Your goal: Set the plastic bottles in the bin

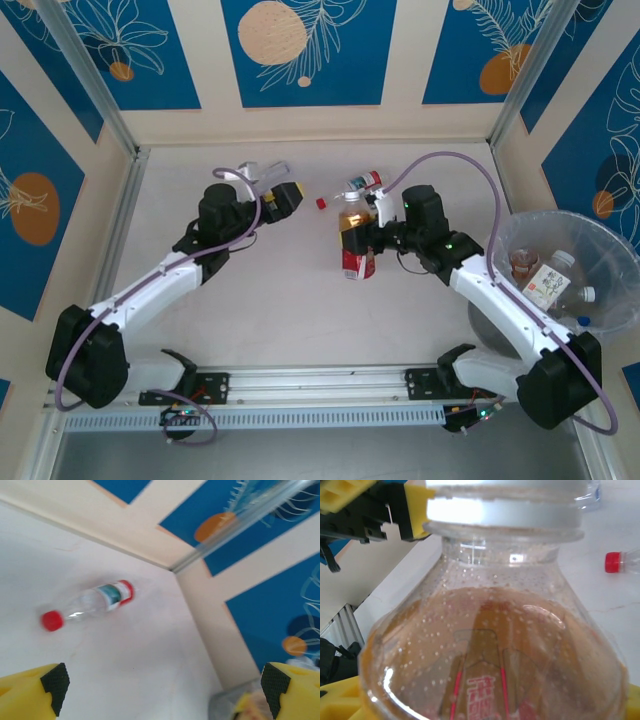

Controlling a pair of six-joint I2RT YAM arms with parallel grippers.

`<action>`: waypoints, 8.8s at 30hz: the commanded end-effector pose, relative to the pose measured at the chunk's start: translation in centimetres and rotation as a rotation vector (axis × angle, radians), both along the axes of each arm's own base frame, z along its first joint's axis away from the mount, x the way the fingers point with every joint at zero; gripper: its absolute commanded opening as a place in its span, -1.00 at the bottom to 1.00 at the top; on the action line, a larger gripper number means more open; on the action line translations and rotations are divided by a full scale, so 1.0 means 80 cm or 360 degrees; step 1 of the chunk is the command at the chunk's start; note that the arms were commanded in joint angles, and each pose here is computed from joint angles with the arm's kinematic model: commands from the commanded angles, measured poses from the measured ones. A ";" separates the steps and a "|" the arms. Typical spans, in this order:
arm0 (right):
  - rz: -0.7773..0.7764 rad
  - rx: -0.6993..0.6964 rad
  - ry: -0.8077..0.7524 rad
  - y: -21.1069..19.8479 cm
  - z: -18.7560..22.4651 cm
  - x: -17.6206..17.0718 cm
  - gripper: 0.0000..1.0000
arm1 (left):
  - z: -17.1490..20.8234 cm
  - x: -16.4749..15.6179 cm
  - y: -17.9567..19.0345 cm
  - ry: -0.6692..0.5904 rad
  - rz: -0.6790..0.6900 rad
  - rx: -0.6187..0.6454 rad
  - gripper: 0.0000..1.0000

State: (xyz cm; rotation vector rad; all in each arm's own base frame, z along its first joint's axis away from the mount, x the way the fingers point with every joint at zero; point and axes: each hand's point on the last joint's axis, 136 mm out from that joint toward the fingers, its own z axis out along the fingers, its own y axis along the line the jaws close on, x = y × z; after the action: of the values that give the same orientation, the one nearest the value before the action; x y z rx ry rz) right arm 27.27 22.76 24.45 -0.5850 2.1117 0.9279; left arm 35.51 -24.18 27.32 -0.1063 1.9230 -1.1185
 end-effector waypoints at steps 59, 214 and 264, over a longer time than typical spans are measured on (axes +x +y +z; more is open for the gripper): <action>-0.2591 -0.1246 -0.0886 -0.459 0.266 -0.129 0.00 | -0.117 0.058 -0.010 0.0401 0.0058 0.0122 0.98; -0.0853 -0.0047 -0.0359 -0.166 0.144 -0.026 0.99 | -0.244 0.216 0.141 0.0398 -0.0447 0.1337 0.01; -0.0818 0.0501 0.0593 -0.005 0.000 0.094 0.99 | -0.108 -0.080 -0.118 -0.0359 -0.0780 0.0730 0.02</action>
State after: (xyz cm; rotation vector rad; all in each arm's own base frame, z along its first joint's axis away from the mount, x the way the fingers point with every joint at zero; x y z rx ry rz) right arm 34.74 21.42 23.51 0.3394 2.2464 0.9615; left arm 29.84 -32.19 16.23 0.7204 2.0966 -0.8150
